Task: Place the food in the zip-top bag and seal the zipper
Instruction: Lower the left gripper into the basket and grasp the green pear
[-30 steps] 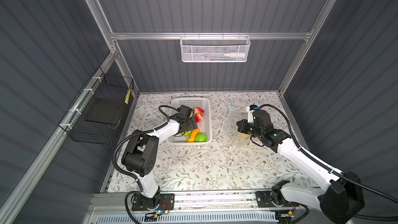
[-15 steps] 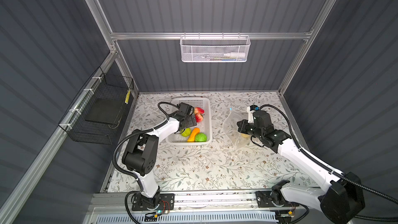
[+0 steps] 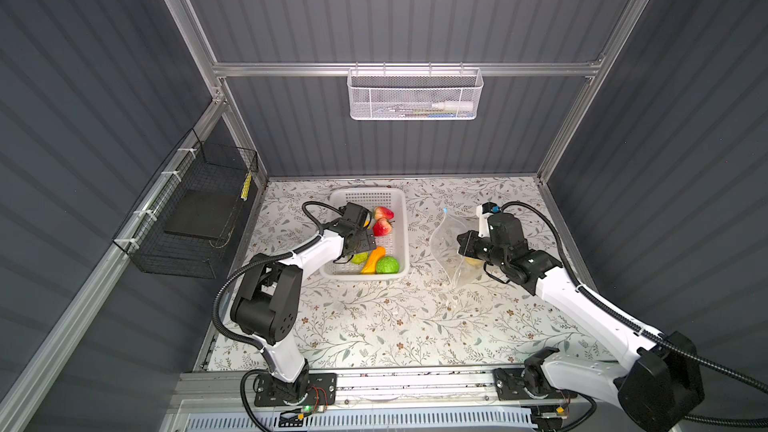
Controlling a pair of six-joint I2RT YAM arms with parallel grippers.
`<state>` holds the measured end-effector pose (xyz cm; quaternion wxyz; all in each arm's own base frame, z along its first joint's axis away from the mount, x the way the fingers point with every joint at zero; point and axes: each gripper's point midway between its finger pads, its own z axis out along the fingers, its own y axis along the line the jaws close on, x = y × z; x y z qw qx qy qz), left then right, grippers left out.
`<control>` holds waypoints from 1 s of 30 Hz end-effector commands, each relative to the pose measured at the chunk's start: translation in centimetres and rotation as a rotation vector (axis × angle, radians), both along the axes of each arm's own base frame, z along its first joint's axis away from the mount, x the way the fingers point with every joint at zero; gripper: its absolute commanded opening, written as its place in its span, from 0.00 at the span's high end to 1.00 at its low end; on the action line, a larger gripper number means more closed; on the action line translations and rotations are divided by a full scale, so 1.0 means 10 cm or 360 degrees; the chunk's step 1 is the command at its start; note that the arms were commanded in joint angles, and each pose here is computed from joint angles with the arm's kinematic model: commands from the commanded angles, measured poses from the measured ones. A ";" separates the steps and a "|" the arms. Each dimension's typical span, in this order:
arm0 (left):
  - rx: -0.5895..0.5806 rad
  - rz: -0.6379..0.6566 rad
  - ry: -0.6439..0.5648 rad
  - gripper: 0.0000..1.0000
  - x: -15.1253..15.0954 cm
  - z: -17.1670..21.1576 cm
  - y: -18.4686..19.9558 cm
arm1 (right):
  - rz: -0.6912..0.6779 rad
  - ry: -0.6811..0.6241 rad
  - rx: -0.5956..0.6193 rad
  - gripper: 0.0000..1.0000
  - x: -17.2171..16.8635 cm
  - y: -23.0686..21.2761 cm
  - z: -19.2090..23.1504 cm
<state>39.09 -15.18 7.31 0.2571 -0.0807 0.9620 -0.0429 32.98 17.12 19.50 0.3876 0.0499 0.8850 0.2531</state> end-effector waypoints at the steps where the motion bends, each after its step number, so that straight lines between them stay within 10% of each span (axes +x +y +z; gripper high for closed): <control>1: -0.0017 0.0008 0.0066 0.00 -0.05 -0.16 0.00 | -0.0009 -0.0005 0.0009 1.00 0.00 -0.01 0.04; 30: -0.0084 -0.0011 -0.0060 0.40 -0.07 0.04 -0.01 | -0.0018 0.0002 0.0012 1.00 -0.03 -0.03 0.00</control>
